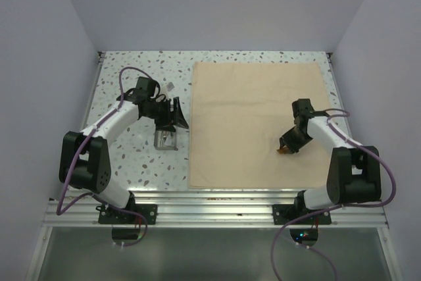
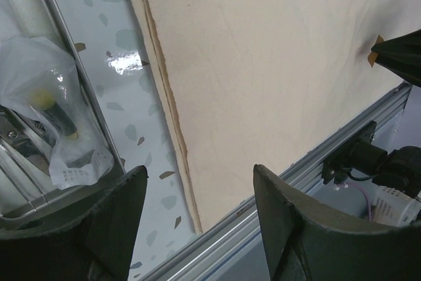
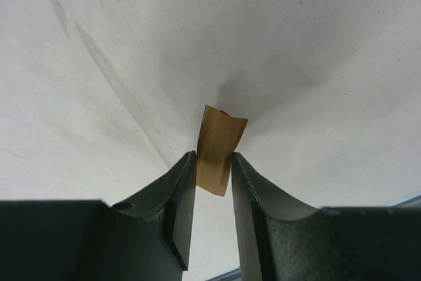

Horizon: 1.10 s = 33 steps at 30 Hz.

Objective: Prepare the surgical pack

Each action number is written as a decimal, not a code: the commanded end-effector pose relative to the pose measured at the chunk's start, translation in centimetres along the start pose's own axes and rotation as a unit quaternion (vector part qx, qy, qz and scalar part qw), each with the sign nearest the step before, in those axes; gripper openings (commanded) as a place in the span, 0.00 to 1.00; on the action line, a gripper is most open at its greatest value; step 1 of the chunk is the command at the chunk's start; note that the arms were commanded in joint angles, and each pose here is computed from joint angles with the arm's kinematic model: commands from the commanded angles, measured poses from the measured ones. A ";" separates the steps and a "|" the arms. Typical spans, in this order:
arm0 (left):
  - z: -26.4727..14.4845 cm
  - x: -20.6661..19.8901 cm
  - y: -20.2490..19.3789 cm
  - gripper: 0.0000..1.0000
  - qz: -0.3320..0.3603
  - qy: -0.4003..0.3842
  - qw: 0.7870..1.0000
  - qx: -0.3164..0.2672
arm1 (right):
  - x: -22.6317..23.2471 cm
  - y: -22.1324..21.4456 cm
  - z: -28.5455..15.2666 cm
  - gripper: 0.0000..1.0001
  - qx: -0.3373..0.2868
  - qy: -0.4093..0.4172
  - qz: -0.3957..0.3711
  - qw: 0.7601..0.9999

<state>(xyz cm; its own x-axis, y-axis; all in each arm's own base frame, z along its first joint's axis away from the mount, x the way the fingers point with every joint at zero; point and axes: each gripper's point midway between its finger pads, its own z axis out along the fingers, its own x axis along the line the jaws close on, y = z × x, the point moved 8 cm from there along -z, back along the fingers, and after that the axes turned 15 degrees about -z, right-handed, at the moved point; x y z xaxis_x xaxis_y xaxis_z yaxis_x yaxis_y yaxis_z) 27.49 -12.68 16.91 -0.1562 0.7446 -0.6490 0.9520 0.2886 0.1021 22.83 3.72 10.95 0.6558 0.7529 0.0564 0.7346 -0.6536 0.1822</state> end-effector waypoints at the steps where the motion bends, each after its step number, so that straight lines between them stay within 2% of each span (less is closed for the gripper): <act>1: -0.5 -1.5 0.5 0.70 0.016 -0.040 0.999 -0.005 | 0.9 0.6 -1.8 0.31 -0.014 0.023 -0.010 1.000; 9: 0.0 -2.6 0.2 0.70 0.006 -0.092 0.996 0.013 | 3.1 0.3 -2.8 0.29 -0.022 0.042 -0.045 0.998; 14: 1.0 -4.1 -0.8 0.71 -0.018 -0.164 0.984 0.060 | 5.5 0.0 -4.1 0.29 -0.029 0.060 -0.076 0.995; 26: 5.0 -12.8 -1.9 0.71 -0.018 -0.289 0.949 0.126 | 11.7 -0.9 -8.9 0.29 -0.041 0.150 -0.118 0.981; 29: 6.1 -13.8 -2.0 0.68 -0.021 -0.294 0.947 0.130 | 12.6 -1.2 -9.8 0.29 -0.040 0.166 -0.123 0.978; 33: 7.1 -13.5 -1.8 0.65 -0.032 -0.274 0.954 0.119 | 13.0 -1.3 -9.8 0.29 -0.043 0.174 -0.133 0.975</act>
<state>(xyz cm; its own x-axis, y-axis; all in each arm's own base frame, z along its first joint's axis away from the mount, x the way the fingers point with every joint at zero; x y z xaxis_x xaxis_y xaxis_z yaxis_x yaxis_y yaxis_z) 28.45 -26.85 18.48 -0.1596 0.3336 -0.9291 0.9857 0.1060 -0.1313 28.31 14.84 20.41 0.3373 0.8903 0.3058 0.8472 -0.4287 0.3137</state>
